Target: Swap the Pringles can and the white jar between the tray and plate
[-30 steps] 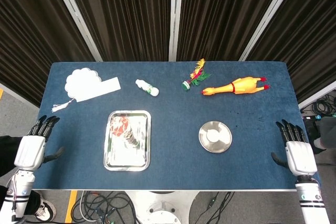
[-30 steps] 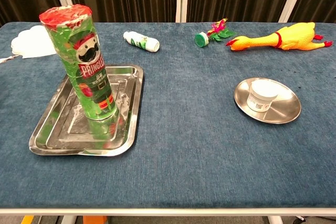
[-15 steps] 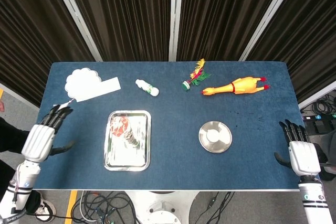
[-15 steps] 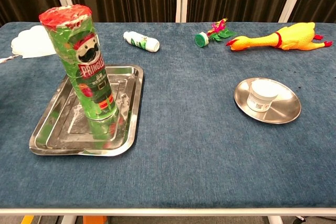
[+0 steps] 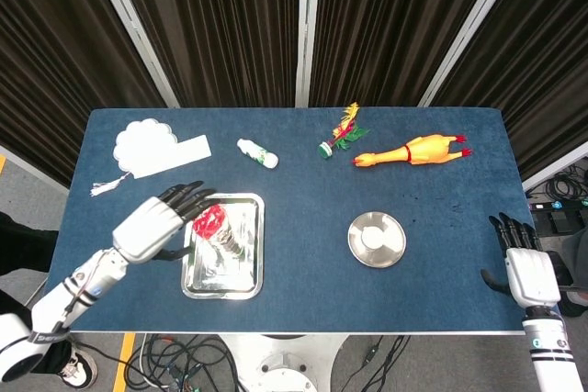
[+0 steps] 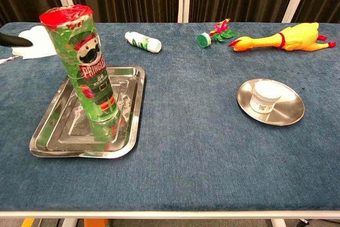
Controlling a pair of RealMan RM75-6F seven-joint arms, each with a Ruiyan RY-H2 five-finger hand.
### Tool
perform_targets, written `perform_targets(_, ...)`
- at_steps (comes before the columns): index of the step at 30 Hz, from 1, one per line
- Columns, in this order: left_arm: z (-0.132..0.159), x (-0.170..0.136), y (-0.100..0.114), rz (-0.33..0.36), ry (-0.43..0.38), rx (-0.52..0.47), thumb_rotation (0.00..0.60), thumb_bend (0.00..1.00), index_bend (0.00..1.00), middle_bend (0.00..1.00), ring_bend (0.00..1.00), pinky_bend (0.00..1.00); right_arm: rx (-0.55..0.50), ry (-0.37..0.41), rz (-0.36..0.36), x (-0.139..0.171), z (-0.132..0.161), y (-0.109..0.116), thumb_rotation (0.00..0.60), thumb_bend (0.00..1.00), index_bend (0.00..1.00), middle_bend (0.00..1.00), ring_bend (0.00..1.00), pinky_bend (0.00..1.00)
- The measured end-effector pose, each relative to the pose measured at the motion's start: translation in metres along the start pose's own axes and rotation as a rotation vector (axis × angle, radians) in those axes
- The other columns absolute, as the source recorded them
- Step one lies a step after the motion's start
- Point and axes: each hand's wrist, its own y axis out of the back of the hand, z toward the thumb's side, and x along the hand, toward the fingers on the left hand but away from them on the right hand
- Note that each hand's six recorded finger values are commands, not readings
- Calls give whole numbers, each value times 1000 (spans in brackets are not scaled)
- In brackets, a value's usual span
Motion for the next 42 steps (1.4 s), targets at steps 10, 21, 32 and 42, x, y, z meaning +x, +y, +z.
perform_targets(10,10,25,-13,-126,-56,16,600,195,138,103,0,173,-11,-11,-14,0,-6,2,600,184,0,0,0,0)
perform_targets(21,8,40,-21,-130,-45,11,600,325,357,302,205,450,-29,-40,17,-3,-15,-5,600,193,0,0,0,0)
perform_targets(32,13,49,-12,-113,-60,20,600,366,398,342,253,509,-47,-41,6,-4,-17,-4,600,212,0,2,0,0)
perform_targets(42,22,78,18,-53,-98,15,600,367,400,368,276,530,-49,-39,-8,-4,-18,-1,600,213,0,5,0,0)
